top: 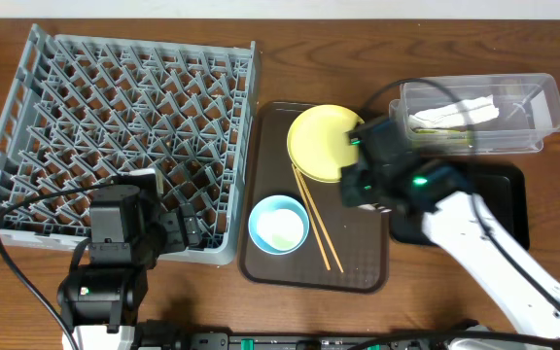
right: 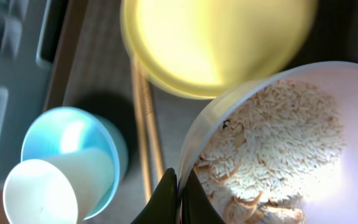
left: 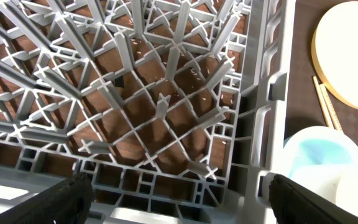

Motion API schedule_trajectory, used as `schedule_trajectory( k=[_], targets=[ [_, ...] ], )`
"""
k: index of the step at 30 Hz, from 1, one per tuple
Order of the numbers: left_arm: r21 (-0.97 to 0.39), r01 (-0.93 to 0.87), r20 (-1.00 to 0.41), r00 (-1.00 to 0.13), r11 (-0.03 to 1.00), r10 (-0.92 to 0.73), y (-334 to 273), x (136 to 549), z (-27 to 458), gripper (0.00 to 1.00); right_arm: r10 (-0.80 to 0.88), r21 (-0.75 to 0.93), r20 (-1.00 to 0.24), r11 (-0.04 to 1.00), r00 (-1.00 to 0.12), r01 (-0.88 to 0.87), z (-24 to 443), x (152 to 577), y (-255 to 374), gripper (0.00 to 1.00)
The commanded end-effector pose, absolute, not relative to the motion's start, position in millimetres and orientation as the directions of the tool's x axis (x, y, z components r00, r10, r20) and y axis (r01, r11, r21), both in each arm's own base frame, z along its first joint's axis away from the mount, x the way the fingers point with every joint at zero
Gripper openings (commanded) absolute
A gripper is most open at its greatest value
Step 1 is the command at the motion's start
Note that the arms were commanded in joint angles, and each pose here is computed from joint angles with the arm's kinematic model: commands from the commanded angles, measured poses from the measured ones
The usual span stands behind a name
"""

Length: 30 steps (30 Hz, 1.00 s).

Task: Sort waste into correct bins and load items into the dishwasher
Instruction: 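Tip the white bowl over the black tray to dump the rice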

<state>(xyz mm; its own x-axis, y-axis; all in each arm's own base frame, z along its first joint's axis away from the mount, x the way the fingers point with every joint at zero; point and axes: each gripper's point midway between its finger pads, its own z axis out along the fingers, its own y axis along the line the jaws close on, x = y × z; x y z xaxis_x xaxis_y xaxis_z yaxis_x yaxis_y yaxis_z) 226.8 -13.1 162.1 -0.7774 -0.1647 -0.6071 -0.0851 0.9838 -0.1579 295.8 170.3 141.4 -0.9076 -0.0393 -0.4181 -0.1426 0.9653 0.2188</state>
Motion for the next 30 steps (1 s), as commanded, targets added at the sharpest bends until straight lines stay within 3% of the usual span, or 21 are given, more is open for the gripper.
schedule_trajectory(
  k=[1, 12, 22, 30],
  targets=[
    [-0.165, -0.088, -0.624, -0.762, 0.982, -0.173, -12.5, 229.6, 171.6, 0.94, 0.072, 0.250, -0.421, 0.968, -0.904, -0.040, 151.8, 305.3, 138.1, 0.01],
    [-0.165, -0.088, -0.624, -0.762, 0.982, -0.173, -12.5, 229.6, 171.6, 0.93, 0.226, 0.552, -0.258, 0.832, -0.939, 0.049, 129.0, 301.8, 99.1, 0.01],
    [-0.165, -0.088, -0.624, -0.762, 0.982, -0.173, -12.5, 229.7, 171.7, 0.93, 0.376, 0.860, -0.208, 0.510, -0.903, 0.014, 131.2, 297.9, 73.7, 0.01],
    [-0.165, -0.088, -0.624, -0.762, 0.982, -0.173, -12.6, 229.6, 171.6, 0.93, 0.475, 0.956, -0.106, 0.292, -0.873, 0.043, 128.9, 294.9, 49.1, 0.01]
  ],
)
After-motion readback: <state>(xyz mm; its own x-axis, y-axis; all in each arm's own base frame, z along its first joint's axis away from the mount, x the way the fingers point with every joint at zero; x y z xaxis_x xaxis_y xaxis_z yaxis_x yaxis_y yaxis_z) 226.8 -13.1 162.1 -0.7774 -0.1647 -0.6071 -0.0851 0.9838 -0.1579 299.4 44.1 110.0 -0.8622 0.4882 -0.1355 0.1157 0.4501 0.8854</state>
